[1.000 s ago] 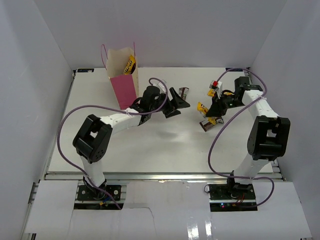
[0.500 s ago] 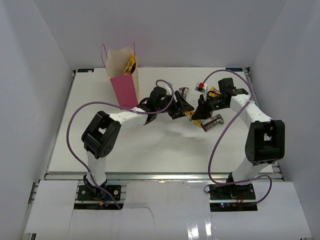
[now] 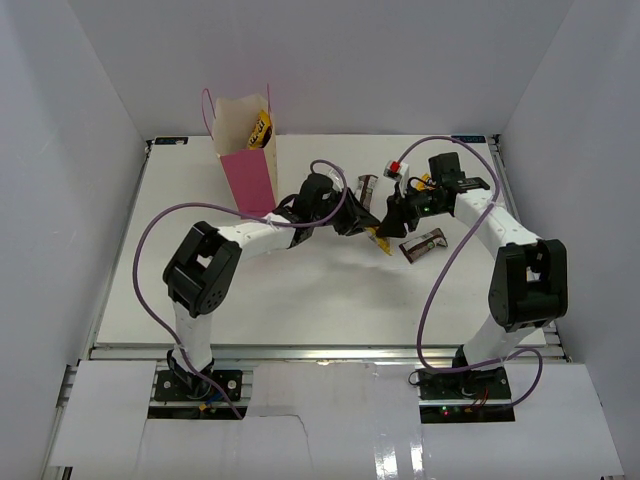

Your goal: Place the snacks into the paper bag

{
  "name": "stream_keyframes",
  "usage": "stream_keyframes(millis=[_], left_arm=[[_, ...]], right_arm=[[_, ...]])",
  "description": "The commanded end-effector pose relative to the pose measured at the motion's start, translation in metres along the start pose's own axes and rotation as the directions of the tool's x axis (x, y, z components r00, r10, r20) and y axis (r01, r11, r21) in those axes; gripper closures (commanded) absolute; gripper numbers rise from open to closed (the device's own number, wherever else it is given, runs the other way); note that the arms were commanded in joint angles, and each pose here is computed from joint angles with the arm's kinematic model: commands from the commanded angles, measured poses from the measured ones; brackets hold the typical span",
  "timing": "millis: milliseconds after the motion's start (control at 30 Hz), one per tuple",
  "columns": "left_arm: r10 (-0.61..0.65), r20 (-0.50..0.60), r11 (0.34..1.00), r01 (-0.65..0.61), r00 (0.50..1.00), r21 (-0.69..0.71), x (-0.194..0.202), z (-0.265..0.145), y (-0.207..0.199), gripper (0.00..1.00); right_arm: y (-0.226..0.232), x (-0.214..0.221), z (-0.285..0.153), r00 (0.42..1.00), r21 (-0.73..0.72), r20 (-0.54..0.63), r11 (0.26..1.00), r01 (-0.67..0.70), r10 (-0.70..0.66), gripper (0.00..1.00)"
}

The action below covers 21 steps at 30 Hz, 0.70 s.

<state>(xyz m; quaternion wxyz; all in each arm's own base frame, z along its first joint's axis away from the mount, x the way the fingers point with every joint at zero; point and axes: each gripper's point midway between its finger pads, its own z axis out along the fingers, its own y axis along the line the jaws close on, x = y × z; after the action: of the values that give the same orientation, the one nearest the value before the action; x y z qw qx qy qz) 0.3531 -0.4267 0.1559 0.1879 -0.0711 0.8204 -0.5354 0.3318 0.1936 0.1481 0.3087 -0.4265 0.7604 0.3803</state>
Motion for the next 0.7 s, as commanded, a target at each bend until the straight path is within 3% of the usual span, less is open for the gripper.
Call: stream_keyframes(millis=[0, 133, 233, 333, 400, 500, 667], left_arm=[[0.092, 0.053, 0.995, -0.09, 0.994, -0.029, -0.019, -0.022, -0.023, 0.73], [0.218, 0.1, 0.958, -0.193, 0.971, -0.212, -0.047, -0.055, -0.006, 0.74], [0.334, 0.159, 0.923, -0.288, 0.929, -0.254, -0.078, -0.096, -0.025, 0.75], [0.433, 0.238, 0.89, -0.371, 0.869, -0.267, -0.109, -0.144, -0.061, 0.75], [0.503, 0.322, 0.859, -0.423, 0.802, -0.289, -0.137, -0.182, -0.094, 0.75], [0.548, 0.416, 0.834, -0.435, 0.726, -0.339, -0.166, -0.229, -0.122, 0.75], [0.587, 0.536, 0.808, -0.393, 0.607, -0.439, -0.216, -0.287, -0.134, 0.75]], right_arm=[[0.005, -0.025, -0.011, 0.995, 0.026, 0.052, 0.996, 0.082, -0.083, 0.46], [0.008, -0.038, -0.03, 0.987, 0.068, 0.078, 0.988, 0.135, -0.14, 0.39], [0.005, -0.041, -0.046, 0.982, 0.102, 0.086, 0.982, 0.157, -0.166, 0.39], [-0.001, -0.035, -0.056, 0.983, 0.132, 0.085, 0.98, 0.149, -0.161, 0.38], [-0.005, -0.025, -0.058, 0.986, 0.141, 0.073, 0.98, 0.141, -0.152, 0.38], [-0.007, -0.014, -0.055, 0.989, 0.137, 0.059, 0.983, 0.123, -0.132, 0.38], [-0.01, -0.008, -0.052, 0.992, 0.132, 0.049, 0.985, 0.111, -0.118, 0.39]])
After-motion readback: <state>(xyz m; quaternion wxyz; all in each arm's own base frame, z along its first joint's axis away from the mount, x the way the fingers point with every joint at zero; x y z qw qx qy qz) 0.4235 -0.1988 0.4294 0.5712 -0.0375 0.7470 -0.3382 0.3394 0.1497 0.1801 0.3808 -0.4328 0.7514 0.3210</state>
